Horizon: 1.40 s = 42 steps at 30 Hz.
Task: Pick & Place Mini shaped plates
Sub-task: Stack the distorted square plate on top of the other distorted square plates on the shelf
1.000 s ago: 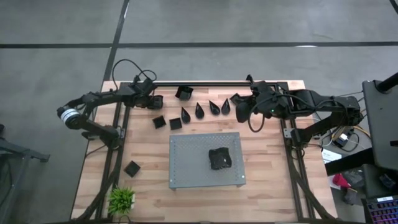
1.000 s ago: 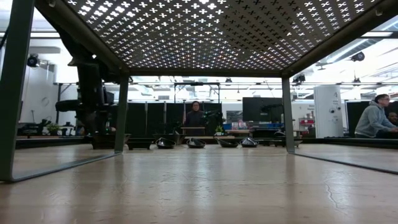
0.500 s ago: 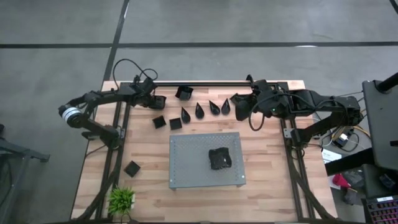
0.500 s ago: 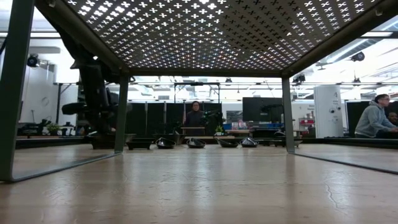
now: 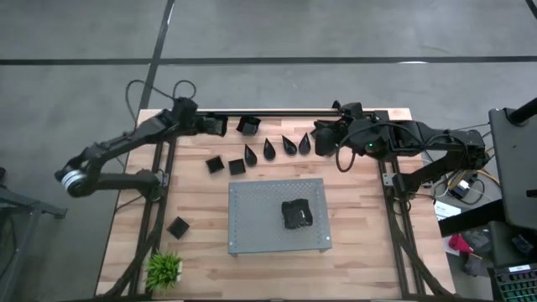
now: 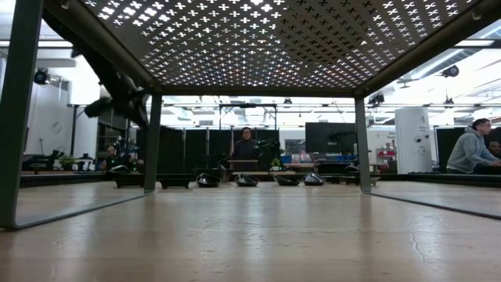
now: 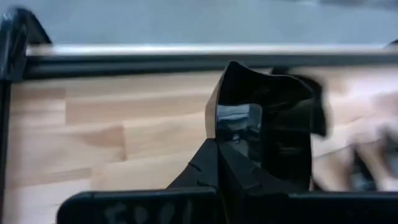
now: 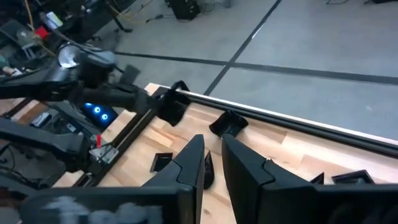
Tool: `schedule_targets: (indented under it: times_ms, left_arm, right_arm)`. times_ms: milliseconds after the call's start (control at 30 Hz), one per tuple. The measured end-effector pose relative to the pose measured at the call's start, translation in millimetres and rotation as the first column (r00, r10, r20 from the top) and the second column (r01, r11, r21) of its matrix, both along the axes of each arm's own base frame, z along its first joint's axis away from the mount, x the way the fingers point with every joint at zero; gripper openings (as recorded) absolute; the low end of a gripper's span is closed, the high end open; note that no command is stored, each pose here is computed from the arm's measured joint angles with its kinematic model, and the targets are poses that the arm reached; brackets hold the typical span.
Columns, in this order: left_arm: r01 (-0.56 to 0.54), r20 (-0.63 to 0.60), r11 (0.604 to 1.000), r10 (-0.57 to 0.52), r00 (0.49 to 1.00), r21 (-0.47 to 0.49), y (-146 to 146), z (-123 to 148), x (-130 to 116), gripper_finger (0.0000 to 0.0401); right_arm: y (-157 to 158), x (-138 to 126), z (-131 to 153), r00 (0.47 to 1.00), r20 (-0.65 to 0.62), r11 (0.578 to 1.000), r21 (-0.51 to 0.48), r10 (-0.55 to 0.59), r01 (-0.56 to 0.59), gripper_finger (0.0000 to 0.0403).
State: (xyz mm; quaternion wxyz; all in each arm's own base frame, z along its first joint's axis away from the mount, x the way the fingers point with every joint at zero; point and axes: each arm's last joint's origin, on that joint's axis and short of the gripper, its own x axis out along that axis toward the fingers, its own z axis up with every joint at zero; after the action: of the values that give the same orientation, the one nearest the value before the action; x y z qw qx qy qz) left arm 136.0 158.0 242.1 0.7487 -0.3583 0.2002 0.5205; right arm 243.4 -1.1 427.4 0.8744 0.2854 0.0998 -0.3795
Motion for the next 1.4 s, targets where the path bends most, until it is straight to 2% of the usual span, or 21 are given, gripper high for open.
schedule_targets:
  times_ms: [133,333,467,667,800,967,1167,1400]
  left_arm:
    - [0.004,0.142,0.998,-0.013,0.99,0.064,-11,21,-6,0.0]
    - [0.033,0.336,0.981,-0.097,0.937,0.191,-29,49,-4,0.0]
    - [0.044,0.414,0.968,-0.147,0.898,0.247,-39,60,2,0.0]
    - [0.108,0.478,0.941,-0.26,0.839,0.321,-53,71,16,0.0]
    - [0.159,0.481,0.932,-0.307,0.821,0.324,-60,75,25,0.0]
    - [0.218,0.445,0.898,-0.385,0.808,0.381,-65,89,36,0.0]
    - [0.283,0.34,0.818,-0.487,0.805,0.501,-69,110,48,0.0]
    - [0.294,0.192,0.737,-0.496,0.846,0.608,-70,128,49,0.0]
  right_arm:
    - [-3,6,-2,1.0,0.008,1.0,0.002,-0.018,0.018,0.0054]
    - [-6,29,-11,0.996,0.061,0.997,0.048,-0.059,0.056,0.0064]
    - [-7,47,-18,0.993,0.095,0.996,0.072,-0.066,0.059,0.0096]
    - [-10,72,-23,0.98,0.185,0.994,0.087,-0.075,0.06,0.0164]
    - [-12,89,-26,0.962,0.261,0.995,0.082,-0.073,0.053,0.019]
    - [-12,113,-36,0.954,0.295,0.998,0.053,-0.055,0.041,0.0193]
    - [-11,136,-44,0.968,0.25,1.0,-0.008,-0.003,0.005,0.0184]
    - [-12,148,-39,0.964,0.266,1.0,-0.01,-0.01,0.013,0.0173]
